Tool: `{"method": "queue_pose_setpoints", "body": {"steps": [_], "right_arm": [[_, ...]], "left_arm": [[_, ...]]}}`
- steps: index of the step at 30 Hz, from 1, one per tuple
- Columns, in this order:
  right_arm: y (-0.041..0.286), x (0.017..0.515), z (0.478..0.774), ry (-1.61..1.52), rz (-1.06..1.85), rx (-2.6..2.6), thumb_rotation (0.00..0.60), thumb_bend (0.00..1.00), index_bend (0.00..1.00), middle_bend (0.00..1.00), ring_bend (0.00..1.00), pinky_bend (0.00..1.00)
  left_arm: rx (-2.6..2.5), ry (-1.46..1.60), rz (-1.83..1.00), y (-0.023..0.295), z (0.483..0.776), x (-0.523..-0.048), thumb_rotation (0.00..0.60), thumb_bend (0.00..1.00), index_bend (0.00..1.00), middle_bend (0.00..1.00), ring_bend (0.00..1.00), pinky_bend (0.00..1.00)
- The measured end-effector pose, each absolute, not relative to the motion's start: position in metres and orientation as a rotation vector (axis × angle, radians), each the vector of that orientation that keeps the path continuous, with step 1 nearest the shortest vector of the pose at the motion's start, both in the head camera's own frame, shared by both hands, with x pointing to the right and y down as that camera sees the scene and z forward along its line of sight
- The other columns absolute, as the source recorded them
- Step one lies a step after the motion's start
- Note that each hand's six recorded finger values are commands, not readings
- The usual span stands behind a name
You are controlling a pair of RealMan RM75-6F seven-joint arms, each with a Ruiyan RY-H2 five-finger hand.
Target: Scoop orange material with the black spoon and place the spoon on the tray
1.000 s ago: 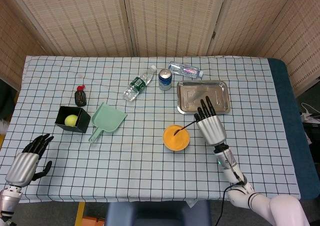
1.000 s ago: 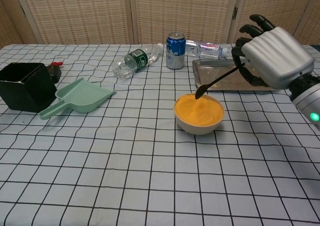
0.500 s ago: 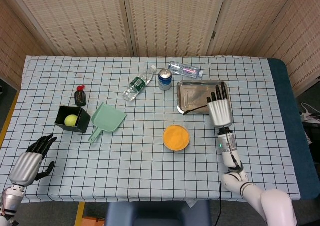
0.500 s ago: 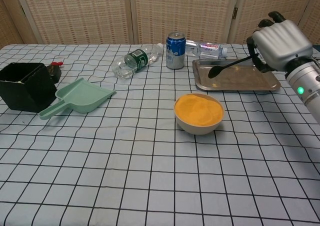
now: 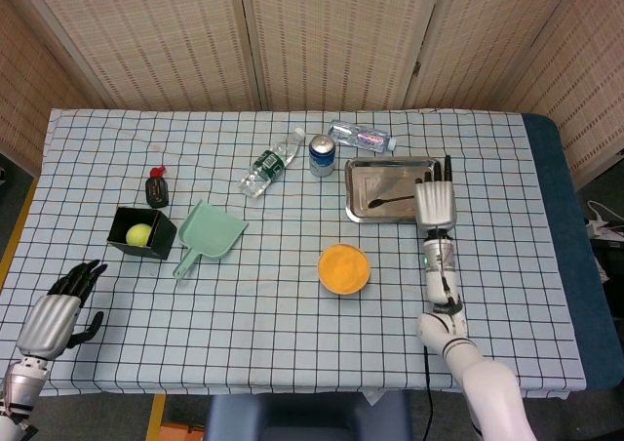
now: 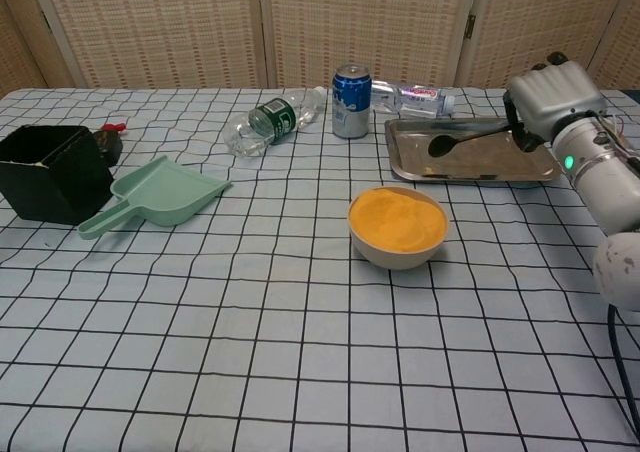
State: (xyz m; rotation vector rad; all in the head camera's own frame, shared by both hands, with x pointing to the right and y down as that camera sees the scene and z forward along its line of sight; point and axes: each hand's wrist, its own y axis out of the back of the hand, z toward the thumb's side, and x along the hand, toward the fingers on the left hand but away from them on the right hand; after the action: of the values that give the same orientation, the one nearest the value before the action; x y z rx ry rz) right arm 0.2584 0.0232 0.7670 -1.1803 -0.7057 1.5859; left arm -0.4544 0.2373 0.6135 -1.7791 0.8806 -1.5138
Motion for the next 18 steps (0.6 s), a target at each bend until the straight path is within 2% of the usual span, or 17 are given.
{"method": "queue_pose_setpoints", "body": {"steps": [6,9,11,14,18], "right_arm": [[0.027,0.25,0.778,-0.742,1.627,-1.248,0.6,0.52,0.99,0.39,0.12,0.04],[0.028,0.251,0.782,-0.743,1.651,-1.265,0.6,0.52,0.77,0.36,0.1,0.04],[0.027,0.252,0.783,-0.745,1.668,-1.268,0.6,0.52,0.57,0.3,0.07,0.04],[0.026,0.254,0.784,-0.746,1.689,-1.269,0.6,0.52,0.35,0.22,0.03,0.02],[0.022,0.258,0.783,-0.755,1.704,-1.263,0.6,0.52,0.18,0.17,0.01,0.01]], "left_arm": [[-1.775,0.879,-1.528,0.237,0.616,-0.456,0.6,0.46,0.0,0.0,0.0,0.17],[-1.775,0.879,-1.531,0.237,0.616,-0.457,0.6,0.46,0.0,0.0,0.0,0.17],[-1.775,0.88,-1.53,0.237,0.616,-0.457,0.6,0.46,0.0,0.0,0.0,0.17],[-1.774,0.881,-1.529,0.237,0.616,-0.457,0.6,0.46,0.0,0.0,0.0,0.17],[-1.776,0.879,-1.527,0.237,0.616,-0.457,0.6,0.46,0.0,0.0,0.0,0.17]]}}
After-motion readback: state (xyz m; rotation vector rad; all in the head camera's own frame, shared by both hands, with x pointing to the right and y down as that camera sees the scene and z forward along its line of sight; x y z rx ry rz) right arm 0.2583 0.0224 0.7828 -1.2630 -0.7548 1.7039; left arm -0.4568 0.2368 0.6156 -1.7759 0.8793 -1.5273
